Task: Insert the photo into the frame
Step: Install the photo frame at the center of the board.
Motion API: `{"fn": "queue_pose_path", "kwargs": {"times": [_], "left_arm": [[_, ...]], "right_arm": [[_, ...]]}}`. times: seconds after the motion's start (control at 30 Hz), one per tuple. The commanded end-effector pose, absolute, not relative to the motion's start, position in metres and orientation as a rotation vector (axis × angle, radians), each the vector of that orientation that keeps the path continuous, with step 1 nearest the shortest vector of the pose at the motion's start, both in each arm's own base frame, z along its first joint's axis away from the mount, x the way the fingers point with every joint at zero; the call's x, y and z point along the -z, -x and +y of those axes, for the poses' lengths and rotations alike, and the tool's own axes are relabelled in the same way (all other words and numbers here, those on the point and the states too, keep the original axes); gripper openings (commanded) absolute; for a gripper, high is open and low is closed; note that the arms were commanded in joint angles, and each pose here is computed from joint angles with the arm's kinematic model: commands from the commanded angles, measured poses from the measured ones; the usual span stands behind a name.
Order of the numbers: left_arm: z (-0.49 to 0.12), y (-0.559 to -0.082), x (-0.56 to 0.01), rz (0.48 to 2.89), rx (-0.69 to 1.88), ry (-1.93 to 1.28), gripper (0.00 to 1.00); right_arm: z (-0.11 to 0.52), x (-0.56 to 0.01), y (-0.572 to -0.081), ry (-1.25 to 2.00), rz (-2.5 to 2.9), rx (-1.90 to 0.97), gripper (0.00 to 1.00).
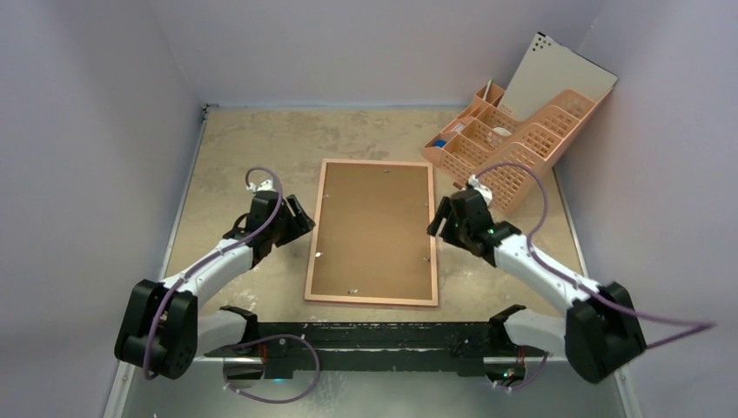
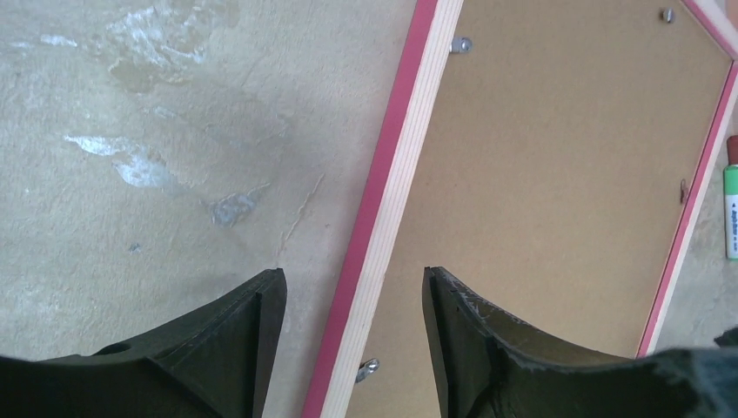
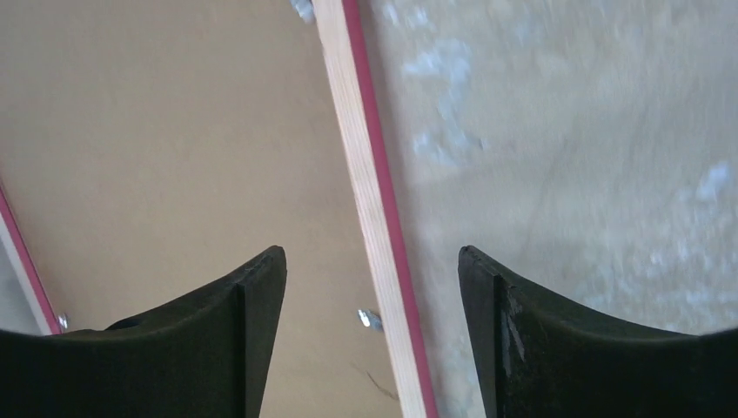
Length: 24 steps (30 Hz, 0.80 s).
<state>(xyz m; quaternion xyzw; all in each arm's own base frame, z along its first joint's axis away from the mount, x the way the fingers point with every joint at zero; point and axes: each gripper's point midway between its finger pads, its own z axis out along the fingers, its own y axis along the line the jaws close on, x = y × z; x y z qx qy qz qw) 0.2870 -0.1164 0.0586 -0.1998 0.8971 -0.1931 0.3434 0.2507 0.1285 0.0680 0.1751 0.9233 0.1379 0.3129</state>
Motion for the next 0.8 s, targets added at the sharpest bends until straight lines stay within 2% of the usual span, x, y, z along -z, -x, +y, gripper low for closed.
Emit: {"fn": "queue_pose_path", "kwargs": {"times": [0.0, 0.13, 0.27, 0.37, 0.53, 0.77], "left_arm": [[-0.116, -0.311, -0.081, 2.244, 0.497, 0.54, 0.62], [-0.119, -0.312, -0.085, 2.252, 0.51, 0.513, 0.62], [-0.121, -0.311, -0.083, 2.267, 0.518, 0.503, 0.61], [-0.122, -0.309, -0.079, 2.279, 0.521, 0.501, 0.61], [-0.121, -0.308, -0.075, 2.292, 0.513, 0.501, 0.61], [-0.123, -0.304, -0.068, 2.317, 0.522, 0.488, 0.61]], "right_arm": [[0.126, -0.077, -0.309, -0.412, 2.375, -0.17, 0.75], [0.138, -0.064, -0.347, -0.359, 2.411, -0.087, 0.72], [0.144, -0.054, -0.371, -0.363, 2.42, -0.05, 0.63], [0.148, -0.05, -0.379, -0.369, 2.423, -0.05, 0.58], [0.148, -0.047, -0.383, -0.419, 2.403, -0.069, 0.56], [0.138, -0.046, -0.385, -0.526, 2.377, -0.046, 0.43]]}}
